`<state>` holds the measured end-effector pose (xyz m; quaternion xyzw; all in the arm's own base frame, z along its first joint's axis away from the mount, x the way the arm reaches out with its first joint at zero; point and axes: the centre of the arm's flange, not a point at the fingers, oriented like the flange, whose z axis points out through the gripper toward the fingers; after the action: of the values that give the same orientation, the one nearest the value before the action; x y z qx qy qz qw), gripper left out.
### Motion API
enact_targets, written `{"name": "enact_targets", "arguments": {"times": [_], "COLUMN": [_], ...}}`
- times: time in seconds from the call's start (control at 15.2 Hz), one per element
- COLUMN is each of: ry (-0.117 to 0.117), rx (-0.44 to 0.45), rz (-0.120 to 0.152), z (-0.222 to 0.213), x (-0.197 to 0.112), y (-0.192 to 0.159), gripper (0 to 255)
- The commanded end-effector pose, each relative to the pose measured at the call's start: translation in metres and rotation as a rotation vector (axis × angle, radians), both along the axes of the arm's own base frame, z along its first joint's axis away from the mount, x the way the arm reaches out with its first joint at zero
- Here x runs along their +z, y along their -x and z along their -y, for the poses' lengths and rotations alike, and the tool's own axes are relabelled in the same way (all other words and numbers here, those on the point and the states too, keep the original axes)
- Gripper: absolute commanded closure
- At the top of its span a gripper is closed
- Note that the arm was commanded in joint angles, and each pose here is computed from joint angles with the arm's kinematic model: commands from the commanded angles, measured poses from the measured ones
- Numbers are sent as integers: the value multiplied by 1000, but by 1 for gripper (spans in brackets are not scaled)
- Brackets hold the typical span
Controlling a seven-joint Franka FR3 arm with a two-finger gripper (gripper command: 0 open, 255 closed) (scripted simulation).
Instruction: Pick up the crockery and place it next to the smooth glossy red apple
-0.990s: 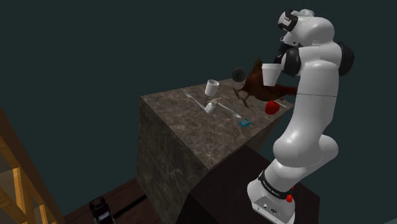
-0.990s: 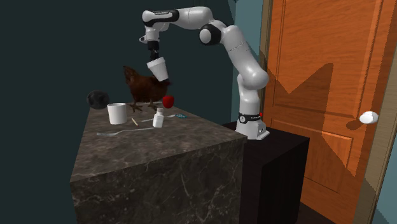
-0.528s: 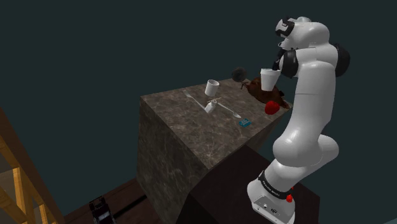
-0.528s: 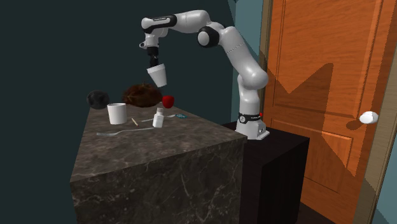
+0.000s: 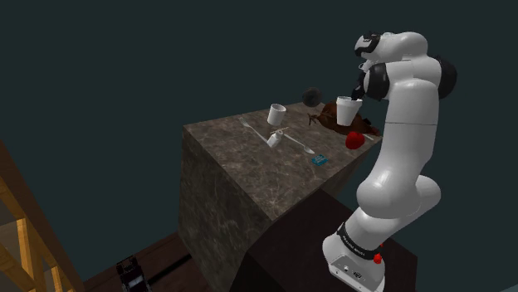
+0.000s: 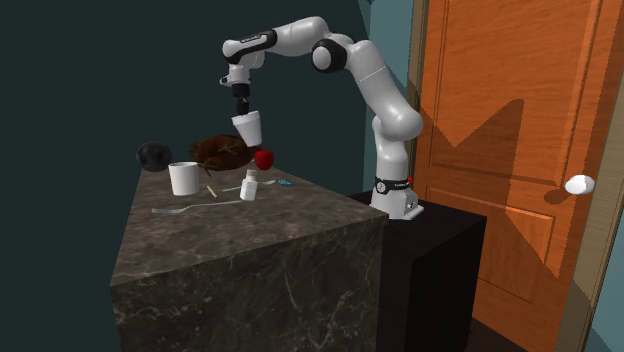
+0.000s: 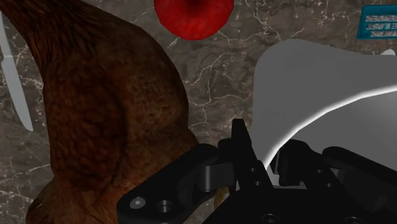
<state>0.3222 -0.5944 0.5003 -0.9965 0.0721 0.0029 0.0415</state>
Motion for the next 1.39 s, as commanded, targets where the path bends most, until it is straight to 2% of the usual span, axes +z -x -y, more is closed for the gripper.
{"name": "enact_targets", "arguments": {"times": [0.0,1.32], "ry": [1,1], "rx": [0,0], "rz": [0,0], "z": [-1,-1], "x": [-11,-117], "y": [-1,-1], "gripper": [255,255]}}
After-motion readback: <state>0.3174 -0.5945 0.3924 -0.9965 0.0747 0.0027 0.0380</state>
